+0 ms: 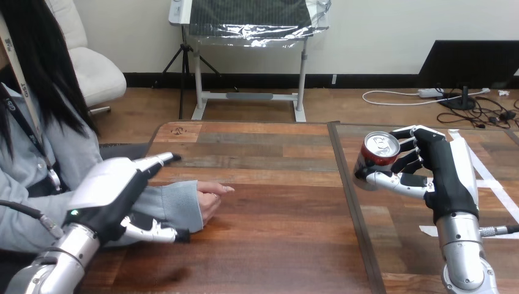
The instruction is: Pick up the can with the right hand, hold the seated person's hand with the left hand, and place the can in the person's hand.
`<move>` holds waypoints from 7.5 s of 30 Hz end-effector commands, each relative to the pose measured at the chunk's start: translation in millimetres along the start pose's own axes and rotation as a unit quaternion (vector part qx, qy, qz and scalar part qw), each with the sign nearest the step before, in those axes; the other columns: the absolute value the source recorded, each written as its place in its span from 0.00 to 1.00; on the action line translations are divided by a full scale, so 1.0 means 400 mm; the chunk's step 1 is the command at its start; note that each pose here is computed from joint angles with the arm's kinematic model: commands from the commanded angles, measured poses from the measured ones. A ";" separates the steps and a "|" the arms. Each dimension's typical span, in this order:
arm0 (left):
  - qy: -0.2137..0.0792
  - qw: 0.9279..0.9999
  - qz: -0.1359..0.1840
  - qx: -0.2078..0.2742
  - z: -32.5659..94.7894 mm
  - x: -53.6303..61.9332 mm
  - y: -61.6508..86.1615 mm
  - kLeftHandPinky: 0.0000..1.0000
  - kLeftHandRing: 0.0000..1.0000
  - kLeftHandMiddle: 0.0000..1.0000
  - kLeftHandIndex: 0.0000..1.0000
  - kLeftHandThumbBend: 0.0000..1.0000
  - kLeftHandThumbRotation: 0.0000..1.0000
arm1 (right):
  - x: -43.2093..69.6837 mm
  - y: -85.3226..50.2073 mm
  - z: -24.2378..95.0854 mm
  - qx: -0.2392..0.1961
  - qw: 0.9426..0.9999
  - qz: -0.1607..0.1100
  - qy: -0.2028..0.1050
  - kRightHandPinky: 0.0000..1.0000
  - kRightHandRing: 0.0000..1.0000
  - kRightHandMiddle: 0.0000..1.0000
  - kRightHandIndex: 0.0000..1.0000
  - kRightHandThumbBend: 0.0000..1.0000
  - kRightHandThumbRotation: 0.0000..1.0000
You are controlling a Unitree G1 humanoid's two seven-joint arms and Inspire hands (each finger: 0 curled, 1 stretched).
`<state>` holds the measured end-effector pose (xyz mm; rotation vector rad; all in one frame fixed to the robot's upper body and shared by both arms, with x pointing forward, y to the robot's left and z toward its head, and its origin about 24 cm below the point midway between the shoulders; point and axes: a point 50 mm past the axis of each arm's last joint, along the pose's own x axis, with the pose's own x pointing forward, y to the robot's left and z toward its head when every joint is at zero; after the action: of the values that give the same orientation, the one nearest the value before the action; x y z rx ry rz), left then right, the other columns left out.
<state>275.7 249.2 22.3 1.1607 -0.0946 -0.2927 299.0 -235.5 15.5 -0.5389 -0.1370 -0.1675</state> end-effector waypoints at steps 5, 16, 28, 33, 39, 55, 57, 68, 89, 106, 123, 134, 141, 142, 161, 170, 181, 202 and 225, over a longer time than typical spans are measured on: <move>-0.021 1.000 0.000 0.015 0.007 0.047 0.046 0.81 0.86 0.86 0.86 1.00 0.32 | 0.050 -0.030 0.076 0.017 0.997 -0.026 -0.076 0.32 0.37 0.45 0.54 0.76 0.00; -0.014 0.999 -0.031 0.037 -0.001 0.057 0.037 0.80 0.85 0.84 0.84 1.00 0.33 | 0.047 -0.033 0.083 0.017 0.996 -0.027 -0.085 0.32 0.37 0.45 0.53 0.76 0.00; -0.011 0.998 -0.046 0.048 -0.005 0.061 0.028 0.77 0.82 0.81 0.81 1.00 0.30 | 0.045 -0.036 0.091 0.026 0.995 -0.027 -0.092 0.32 0.37 0.44 0.53 0.76 0.00; -0.007 0.997 -0.053 0.059 -0.006 0.062 0.024 0.75 0.80 0.79 0.79 1.00 0.29 | 0.043 -0.037 0.093 0.029 0.995 -0.027 -0.095 0.32 0.37 0.44 0.53 0.76 0.00; -0.008 0.996 -0.054 0.066 -0.006 0.063 0.021 0.71 0.77 0.77 0.77 1.00 0.28 | 0.042 -0.037 0.096 0.028 0.995 -0.026 -0.097 0.32 0.37 0.44 0.53 0.76 0.00; -0.014 0.996 -0.052 0.066 -0.001 0.059 0.018 0.49 0.60 0.65 0.70 1.00 0.17 | 0.041 -0.035 0.098 0.030 0.994 -0.020 -0.099 0.32 0.37 0.45 0.53 0.75 0.00; -0.016 0.996 -0.050 0.065 0.000 0.058 0.019 0.47 0.57 0.64 0.69 1.00 0.15 | 0.041 -0.035 0.099 0.028 0.995 -0.020 -0.098 0.32 0.37 0.44 0.53 0.75 0.00; -0.025 0.997 -0.037 0.068 0.003 0.057 0.022 0.40 0.49 0.55 0.61 1.00 0.08 | 0.041 -0.032 0.103 0.028 0.994 -0.016 -0.103 0.32 0.37 0.45 0.53 0.76 0.00; -0.042 0.996 -0.012 0.073 0.006 0.052 0.024 0.40 0.46 0.51 0.53 1.00 0.01 | 0.038 -0.024 0.111 0.037 0.993 -0.003 -0.112 0.32 0.37 0.44 0.52 0.75 0.00; -0.060 0.996 0.018 0.059 0.014 0.049 0.029 0.34 0.38 0.44 0.47 1.00 0.00 | 0.035 -0.010 0.112 0.039 0.993 0.014 -0.107 0.33 0.38 0.45 0.53 0.73 0.00; -0.083 0.994 0.043 0.052 0.029 0.048 0.038 0.28 0.32 0.39 0.42 1.00 0.00 | 0.033 0.006 0.110 0.041 0.992 0.033 -0.115 0.34 0.39 0.46 0.53 0.74 0.00; -0.099 0.993 0.054 0.044 0.045 0.047 0.047 0.28 0.32 0.38 0.41 1.00 0.00 | 0.030 0.020 0.105 0.047 0.992 0.046 -0.111 0.34 0.39 0.46 0.53 0.74 0.00; -0.113 0.991 0.063 0.043 0.058 0.047 0.054 0.28 0.33 0.38 0.41 1.00 0.00 | 0.029 0.031 0.104 0.047 0.991 0.054 -0.109 0.34 0.39 0.46 0.53 0.73 0.00; -0.114 0.991 0.063 0.043 0.059 0.046 0.054 0.28 0.33 0.38 0.41 1.00 0.00 | 0.028 0.032 0.104 0.047 0.991 0.055 -0.109 0.34 0.39 0.47 0.53 0.73 0.00; -0.147 0.985 0.078 0.038 0.097 0.045 0.070 0.24 0.28 0.34 0.38 1.00 0.03 | 0.026 0.066 0.106 0.063 0.990 0.068 -0.104 0.34 0.39 0.47 0.54 0.74 0.00; -0.156 0.984 0.081 0.039 0.109 0.043 0.075 0.21 0.25 0.32 0.36 1.00 0.03 | 0.025 0.074 0.106 0.065 0.990 0.076 -0.104 0.34 0.39 0.47 0.54 0.74 0.00; -0.169 0.981 0.090 0.034 0.123 0.041 0.084 0.20 0.24 0.31 0.35 1.00 0.03 | 0.022 0.083 0.107 0.065 0.988 0.087 -0.109 0.35 0.40 0.48 0.54 0.74 0.00; -0.192 0.975 0.109 0.023 0.146 0.039 0.102 0.20 0.24 0.31 0.35 1.00 0.02 | 0.010 0.114 0.118 0.086 0.984 0.107 -0.116 0.36 0.41 0.49 0.55 0.73 0.00; -0.209 0.970 0.124 0.019 0.167 0.042 0.110 0.20 0.24 0.31 0.35 1.00 0.04 | -0.018 0.169 0.145 0.095 0.974 0.142 -0.149 0.35 0.39 0.47 0.54 0.74 0.00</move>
<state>268.8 216.8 42.6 1.1626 -0.3910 -0.4094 284.4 -163.1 -2.1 -0.4215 -0.1924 0.1988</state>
